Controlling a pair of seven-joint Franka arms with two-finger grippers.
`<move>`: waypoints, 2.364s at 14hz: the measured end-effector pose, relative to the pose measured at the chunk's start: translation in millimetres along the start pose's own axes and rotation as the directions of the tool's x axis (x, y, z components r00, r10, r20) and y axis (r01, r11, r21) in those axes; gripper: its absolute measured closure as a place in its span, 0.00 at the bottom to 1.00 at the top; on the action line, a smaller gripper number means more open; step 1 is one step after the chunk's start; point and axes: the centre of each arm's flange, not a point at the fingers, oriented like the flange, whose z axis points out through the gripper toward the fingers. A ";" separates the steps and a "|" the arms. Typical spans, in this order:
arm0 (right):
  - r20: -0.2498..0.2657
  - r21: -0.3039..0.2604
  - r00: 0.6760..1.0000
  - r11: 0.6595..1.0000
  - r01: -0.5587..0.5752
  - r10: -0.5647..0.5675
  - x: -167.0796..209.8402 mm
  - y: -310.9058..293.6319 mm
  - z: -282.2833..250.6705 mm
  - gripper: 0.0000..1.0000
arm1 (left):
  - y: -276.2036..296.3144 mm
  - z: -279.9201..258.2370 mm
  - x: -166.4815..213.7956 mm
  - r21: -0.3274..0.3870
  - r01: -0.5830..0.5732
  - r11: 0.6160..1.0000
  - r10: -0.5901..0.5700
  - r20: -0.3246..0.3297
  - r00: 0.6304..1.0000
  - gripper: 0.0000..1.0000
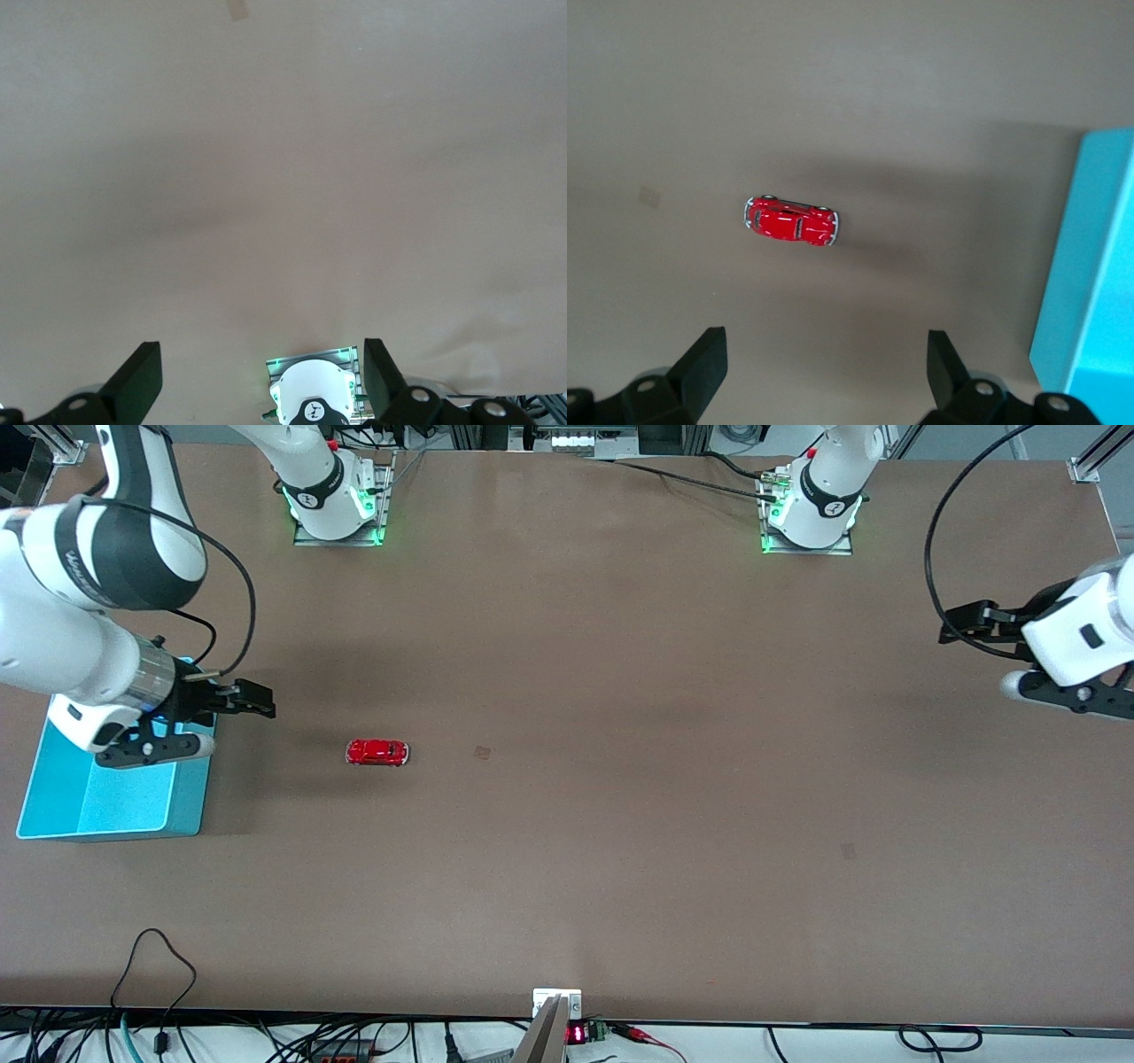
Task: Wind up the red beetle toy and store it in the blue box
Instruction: 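Reach the right gripper to the red car while the left gripper withdraws, then grasp the red car with the right gripper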
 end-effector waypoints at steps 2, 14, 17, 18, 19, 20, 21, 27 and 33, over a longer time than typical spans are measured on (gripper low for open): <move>0.006 0.004 0.996 0.996 0.087 -0.087 13.3 -13.4 14.5 0.00 | -0.5 -0.9 -0.2 0.000 0.001 1.000 -0.001 -0.002 1.000 0.00; -0.002 0.031 0.737 0.737 0.675 -0.675 40.6 -45.8 151.6 0.00 | -15.3 25.3 -2.6 -0.005 0.201 0.980 -0.192 -0.313 0.930 0.00; 0.032 -0.038 0.650 0.649 0.760 -0.759 42.5 -72.6 166.1 0.00 | 2.2 28.1 -2.8 0.000 0.186 0.983 -0.177 -0.313 0.933 0.00; 0.038 -0.049 0.625 0.623 0.781 -0.780 42.7 -82.9 171.8 0.00 | 6.3 28.1 -2.2 0.002 0.180 0.984 -0.170 -0.313 0.934 0.00; 0.043 -0.053 0.608 0.606 0.794 -0.793 43.0 -89.4 179.3 0.00 | 8.7 28.2 -1.9 0.004 0.178 0.984 -0.168 -0.313 0.935 0.00; 0.044 -0.057 0.596 0.594 0.803 -0.802 43.8 -91.8 187.8 0.00 | 7.7 28.3 -2.0 0.003 0.180 0.984 -0.170 -0.313 0.934 0.00; 0.042 -0.062 0.585 0.582 0.811 -0.810 45.2 -91.1 196.1 0.00 | 5.1 28.7 -2.4 0.002 0.185 0.983 -0.175 -0.312 0.934 0.00; 0.071 -0.032 0.510 0.509 0.860 -0.857 33.3 -83.0 231.4 0.00 | -3.4 35.4 -10.1 -0.001 0.201 0.980 -0.195 -0.252 0.948 0.00; 0.083 -0.013 0.476 0.477 0.879 -0.875 24.7 -81.1 243.1 0.00 | -10.7 22.1 -38.1 -0.007 0.220 0.976 -0.216 -0.217 0.952 0.00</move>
